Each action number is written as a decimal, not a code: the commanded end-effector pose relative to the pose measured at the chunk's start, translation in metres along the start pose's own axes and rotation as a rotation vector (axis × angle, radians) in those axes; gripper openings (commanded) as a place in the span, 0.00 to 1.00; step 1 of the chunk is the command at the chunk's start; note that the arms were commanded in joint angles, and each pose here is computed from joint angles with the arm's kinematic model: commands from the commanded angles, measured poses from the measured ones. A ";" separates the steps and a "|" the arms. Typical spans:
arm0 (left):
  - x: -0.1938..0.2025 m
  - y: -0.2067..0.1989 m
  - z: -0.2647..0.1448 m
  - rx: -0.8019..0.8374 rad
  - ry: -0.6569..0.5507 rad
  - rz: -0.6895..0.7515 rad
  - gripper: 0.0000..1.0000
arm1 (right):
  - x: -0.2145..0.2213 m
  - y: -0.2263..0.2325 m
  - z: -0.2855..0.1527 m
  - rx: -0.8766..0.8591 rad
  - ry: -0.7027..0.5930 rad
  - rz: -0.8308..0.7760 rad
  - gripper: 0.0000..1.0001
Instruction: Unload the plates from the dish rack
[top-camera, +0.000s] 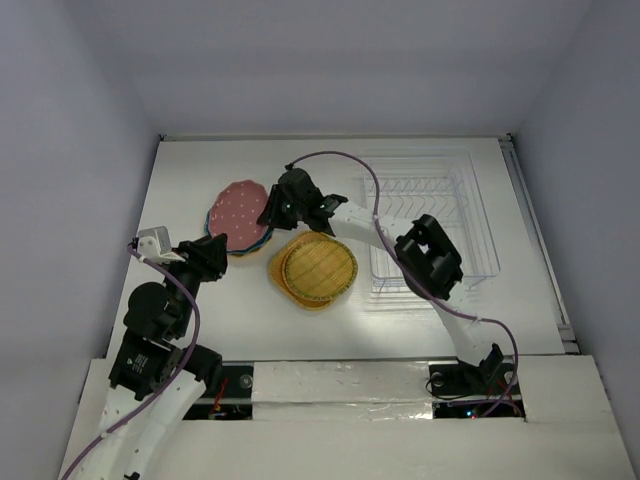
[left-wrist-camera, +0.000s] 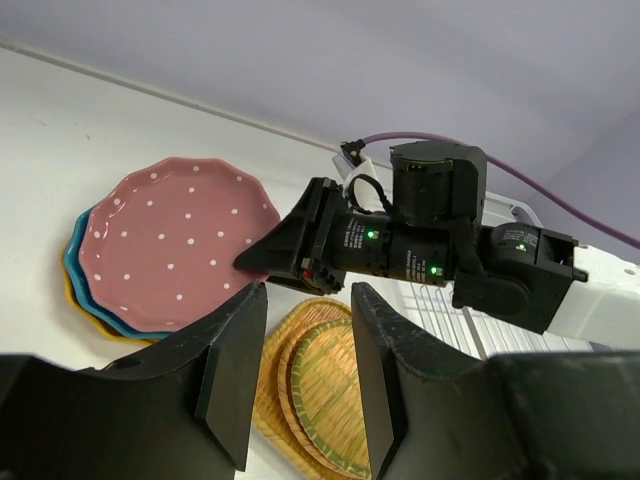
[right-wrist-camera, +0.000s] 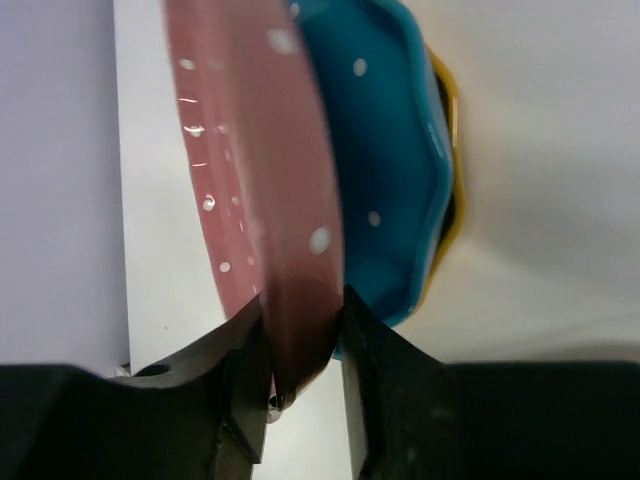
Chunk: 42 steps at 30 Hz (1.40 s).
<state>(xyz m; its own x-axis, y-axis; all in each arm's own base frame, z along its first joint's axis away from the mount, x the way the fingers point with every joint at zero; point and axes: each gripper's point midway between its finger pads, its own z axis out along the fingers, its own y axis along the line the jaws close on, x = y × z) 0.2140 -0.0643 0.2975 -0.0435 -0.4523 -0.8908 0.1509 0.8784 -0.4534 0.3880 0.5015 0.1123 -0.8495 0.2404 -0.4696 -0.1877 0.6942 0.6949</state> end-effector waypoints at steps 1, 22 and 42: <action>-0.005 -0.003 0.003 0.009 -0.018 -0.003 0.36 | -0.019 0.079 -0.015 -0.213 -0.080 -0.034 0.40; -0.006 -0.003 0.000 0.011 -0.022 -0.010 0.70 | -0.027 0.019 -0.148 0.096 -0.264 -0.317 0.18; -0.056 -0.025 -0.003 0.052 -0.110 0.005 0.84 | -0.076 0.003 -0.480 -0.084 -0.902 -0.258 0.51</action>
<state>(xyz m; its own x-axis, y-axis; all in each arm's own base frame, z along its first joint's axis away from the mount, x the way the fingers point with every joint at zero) 0.2134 -0.0636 0.3180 -0.0310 -0.4477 -0.8937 0.1568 0.8808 -0.4467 0.2191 0.1796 0.4141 -0.1328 0.5398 -0.8312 -0.4072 0.7349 0.5423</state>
